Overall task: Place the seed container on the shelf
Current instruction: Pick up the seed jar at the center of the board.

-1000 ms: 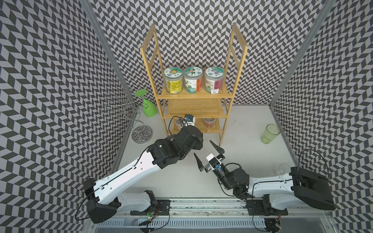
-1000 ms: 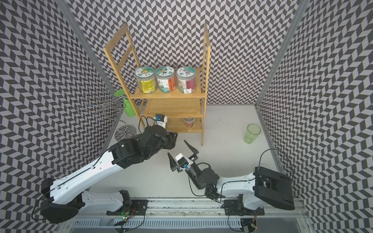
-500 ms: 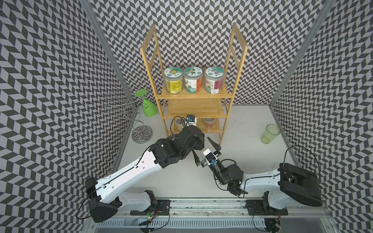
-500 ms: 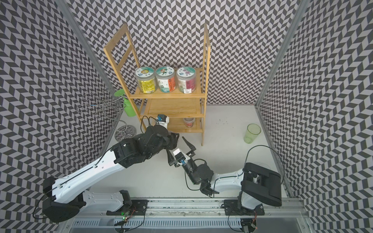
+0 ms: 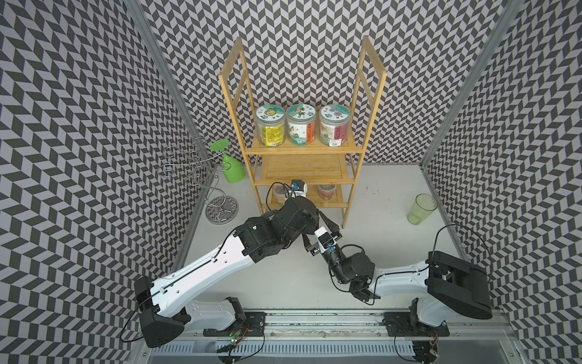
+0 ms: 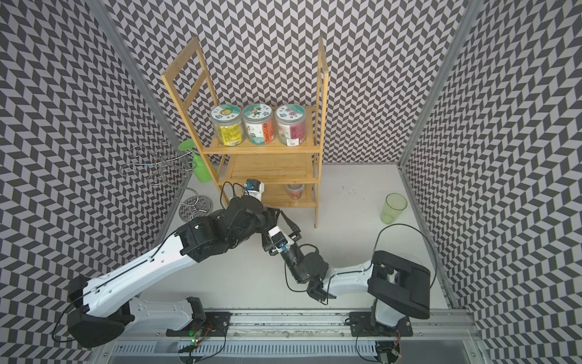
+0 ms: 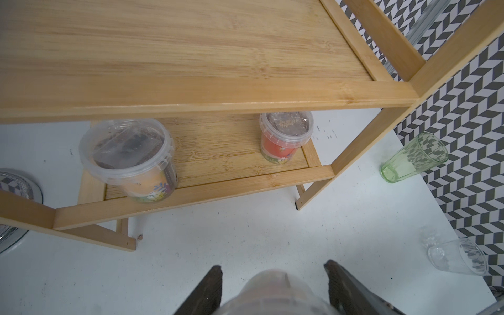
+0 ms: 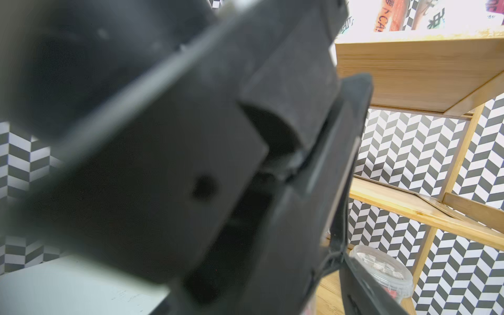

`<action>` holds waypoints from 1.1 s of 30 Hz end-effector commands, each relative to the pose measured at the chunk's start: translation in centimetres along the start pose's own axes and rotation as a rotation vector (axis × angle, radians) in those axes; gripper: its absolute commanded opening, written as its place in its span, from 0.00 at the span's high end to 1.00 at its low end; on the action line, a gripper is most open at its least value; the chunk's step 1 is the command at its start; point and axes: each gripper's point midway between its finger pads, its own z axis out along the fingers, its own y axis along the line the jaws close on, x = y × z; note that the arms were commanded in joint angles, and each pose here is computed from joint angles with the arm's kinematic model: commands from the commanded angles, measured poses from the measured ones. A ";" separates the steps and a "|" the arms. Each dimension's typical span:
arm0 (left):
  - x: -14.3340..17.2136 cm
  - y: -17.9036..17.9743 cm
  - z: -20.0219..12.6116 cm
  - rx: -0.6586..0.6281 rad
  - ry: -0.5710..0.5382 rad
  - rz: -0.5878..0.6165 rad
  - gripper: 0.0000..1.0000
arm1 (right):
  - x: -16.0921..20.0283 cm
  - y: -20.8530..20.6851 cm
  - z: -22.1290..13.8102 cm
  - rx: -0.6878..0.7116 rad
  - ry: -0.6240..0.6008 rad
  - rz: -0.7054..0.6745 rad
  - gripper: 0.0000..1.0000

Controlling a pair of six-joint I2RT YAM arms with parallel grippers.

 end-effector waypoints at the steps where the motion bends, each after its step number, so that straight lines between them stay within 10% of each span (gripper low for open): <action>1: 0.0 -0.5 -0.3 0.032 0.004 0.001 0.38 | -1.2 -0.1 0.6 0.011 -0.041 0.048 0.28; 33: 0.4 -1.0 -0.4 0.061 0.037 0.013 0.35 | 1.1 0.9 2.3 -0.015 0.002 -0.001 0.11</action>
